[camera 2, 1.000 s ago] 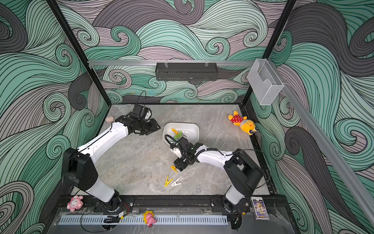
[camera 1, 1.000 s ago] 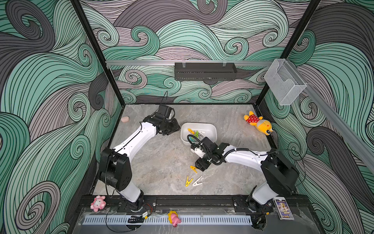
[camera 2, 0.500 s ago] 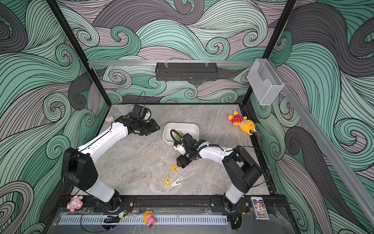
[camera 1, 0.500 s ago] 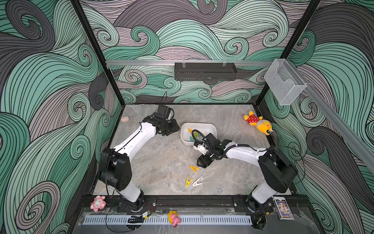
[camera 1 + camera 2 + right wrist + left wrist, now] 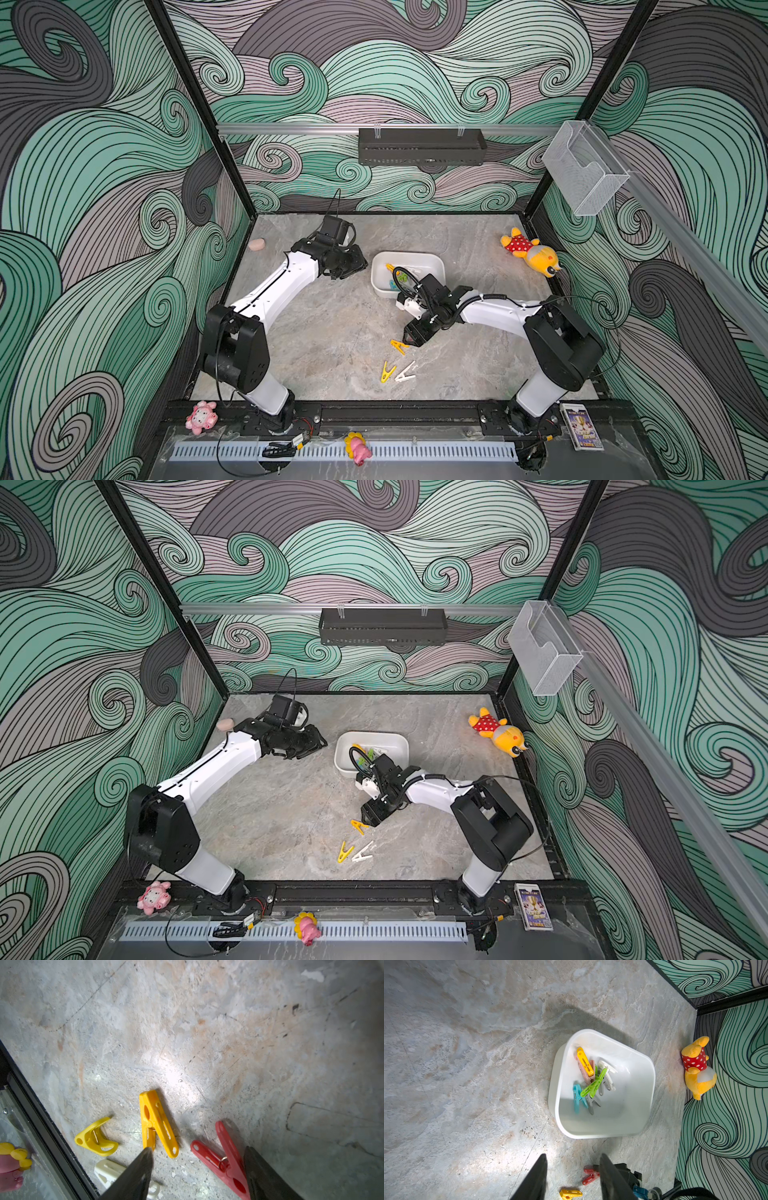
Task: Put the clothespins into the storage box
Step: Pick up the clothespin from the center of the board.
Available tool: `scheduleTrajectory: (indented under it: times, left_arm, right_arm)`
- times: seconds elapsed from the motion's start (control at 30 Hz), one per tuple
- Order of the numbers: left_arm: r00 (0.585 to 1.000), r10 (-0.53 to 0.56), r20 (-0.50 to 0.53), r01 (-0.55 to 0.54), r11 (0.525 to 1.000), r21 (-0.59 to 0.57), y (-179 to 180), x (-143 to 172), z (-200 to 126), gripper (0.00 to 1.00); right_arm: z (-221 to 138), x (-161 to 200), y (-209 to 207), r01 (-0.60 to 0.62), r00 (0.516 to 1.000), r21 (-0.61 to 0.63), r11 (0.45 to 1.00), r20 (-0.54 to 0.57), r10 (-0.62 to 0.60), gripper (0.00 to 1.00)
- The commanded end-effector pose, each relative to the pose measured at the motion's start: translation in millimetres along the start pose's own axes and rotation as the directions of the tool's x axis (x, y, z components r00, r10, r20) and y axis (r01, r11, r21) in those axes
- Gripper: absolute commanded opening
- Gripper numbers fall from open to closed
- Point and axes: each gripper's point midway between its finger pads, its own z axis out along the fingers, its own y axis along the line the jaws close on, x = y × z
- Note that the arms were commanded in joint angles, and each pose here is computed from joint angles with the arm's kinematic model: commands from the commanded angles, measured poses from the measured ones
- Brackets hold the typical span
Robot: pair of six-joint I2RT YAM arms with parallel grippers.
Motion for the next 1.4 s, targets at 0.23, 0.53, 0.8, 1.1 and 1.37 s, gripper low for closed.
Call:
scheduleTrajectory:
  times: [0.23,0.53,0.8,1.1,1.37]
  left_arm:
    - [1.000,-0.005,0.021,0.005,1.000,0.008,2,-3,-12,0.44]
    - [0.999,-0.010,0.035,0.010,1.000,0.006,5,-4,-18,0.44]
    - [0.999,-0.018,0.035,0.018,1.000,0.008,7,-4,-20,0.44]
    - [0.999,-0.022,0.045,0.022,1.000,0.007,9,-5,-24,0.44]
    - [0.999,-0.027,0.045,0.027,1.000,0.006,11,-6,-24,0.44]
  right_arm:
    - [7,31,12,-0.074,0.996,-0.021,0.997,-0.051,0.073,0.64]
    - [10,38,1,-0.092,0.992,0.085,0.992,-0.077,0.099,0.49]
    - [3,35,-11,-0.083,0.994,0.199,0.977,-0.054,0.095,0.43]
    - [6,36,-12,-0.027,0.995,0.282,0.959,-0.080,0.051,0.38]
    - [15,40,-10,0.014,0.994,0.314,0.949,-0.111,0.022,0.28]
